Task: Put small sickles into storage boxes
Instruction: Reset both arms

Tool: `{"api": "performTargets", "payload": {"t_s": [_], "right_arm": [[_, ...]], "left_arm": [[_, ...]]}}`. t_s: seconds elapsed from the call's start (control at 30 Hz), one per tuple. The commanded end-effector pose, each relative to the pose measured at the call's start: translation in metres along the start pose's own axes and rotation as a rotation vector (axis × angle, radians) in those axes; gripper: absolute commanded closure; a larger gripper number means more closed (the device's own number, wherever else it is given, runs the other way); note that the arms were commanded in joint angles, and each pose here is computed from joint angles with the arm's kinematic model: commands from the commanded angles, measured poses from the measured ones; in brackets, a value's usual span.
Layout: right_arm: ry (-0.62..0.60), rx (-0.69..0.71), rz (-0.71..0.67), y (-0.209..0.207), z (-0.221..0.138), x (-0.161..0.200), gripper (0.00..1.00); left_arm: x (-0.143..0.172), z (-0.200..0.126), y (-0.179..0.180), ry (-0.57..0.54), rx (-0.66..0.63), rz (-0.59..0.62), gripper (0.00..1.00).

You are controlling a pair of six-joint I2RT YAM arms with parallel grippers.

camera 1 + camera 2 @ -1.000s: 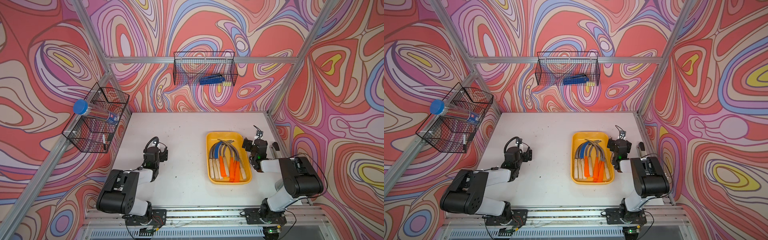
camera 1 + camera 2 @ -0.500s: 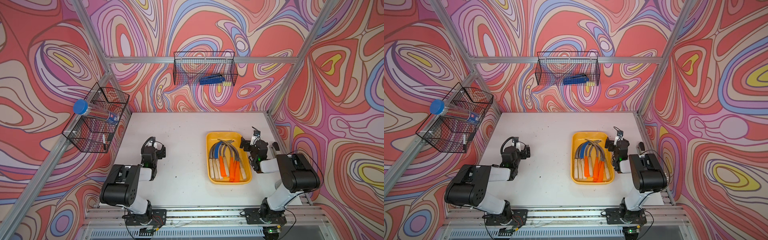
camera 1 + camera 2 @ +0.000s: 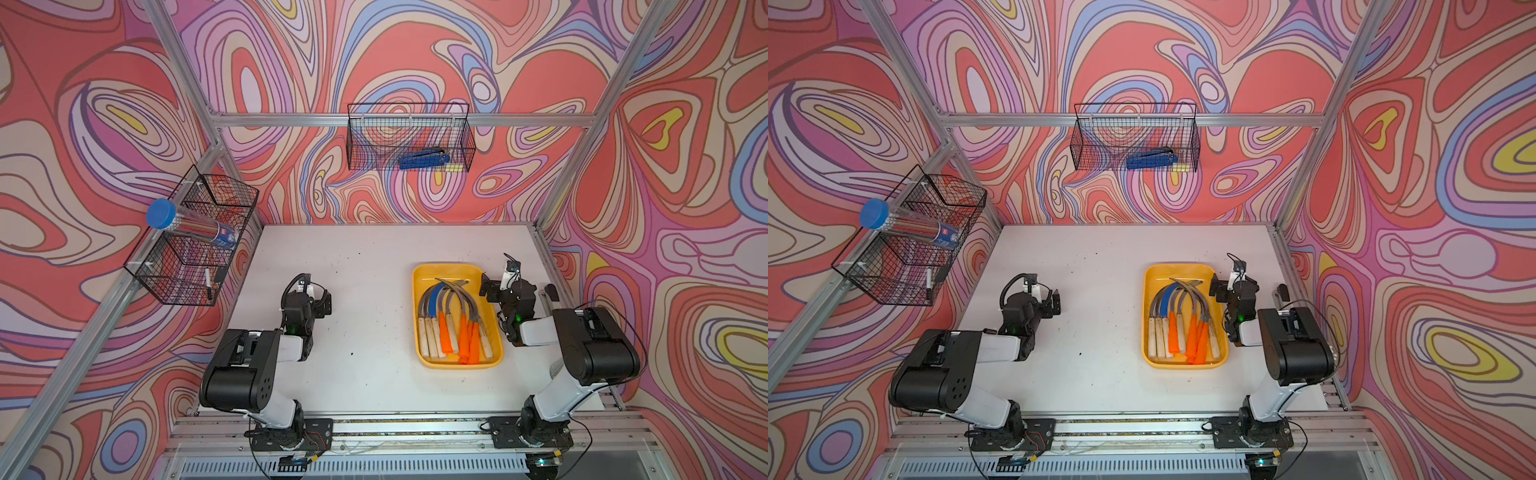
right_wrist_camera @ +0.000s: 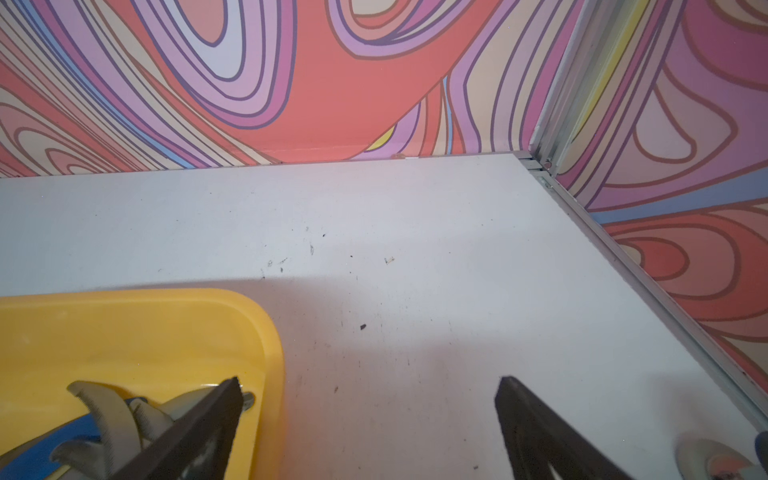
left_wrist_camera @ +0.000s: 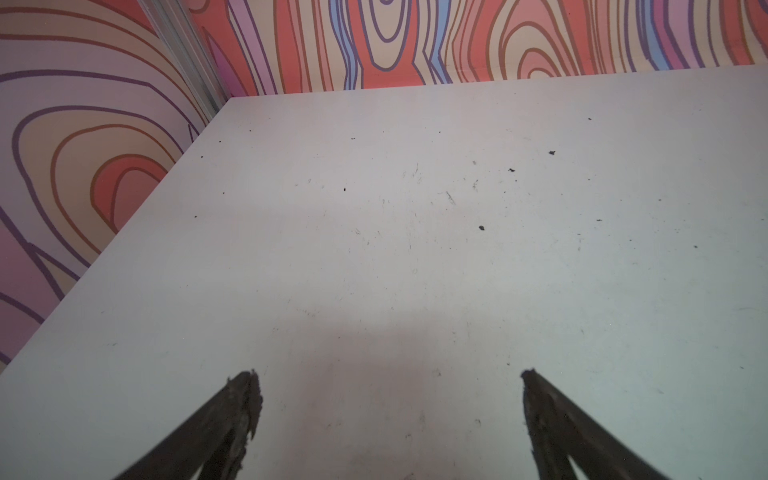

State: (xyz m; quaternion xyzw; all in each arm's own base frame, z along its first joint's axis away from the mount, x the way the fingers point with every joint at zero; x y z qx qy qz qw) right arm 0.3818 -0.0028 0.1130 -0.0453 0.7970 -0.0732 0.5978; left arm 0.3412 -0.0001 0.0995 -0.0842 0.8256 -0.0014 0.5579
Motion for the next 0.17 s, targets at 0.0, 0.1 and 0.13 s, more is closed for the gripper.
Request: {"api": "performTargets", "payload": {"t_s": [0.0,0.1,0.13], "right_arm": [[0.005,-0.002,-0.005,-0.0007,-0.0006,0.0054,0.02],[0.005,-0.001,-0.005,-0.0007,-0.0006,0.0054,0.02],[0.004,-0.001,-0.005,-0.0007,-0.0006,0.0053,0.02]], "left_arm": [[-0.0087,0.0036,-0.0018,-0.022,0.019,-0.014,0.0],[-0.0087,0.0026,-0.0017,-0.024,0.019,-0.012,0.0],[-0.0093,0.002,-0.0016,-0.029,0.019,-0.011,0.0]]}}
Point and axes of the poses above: each gripper's point midway between its finger pads, its own z axis out along the fingers, its own y axis along the line the jaws close on, x = y × z, the point moved 5 cm from there along -z, back along the fingers, and after that the axes turned 10 degrees about -z, right-handed, at the moved point
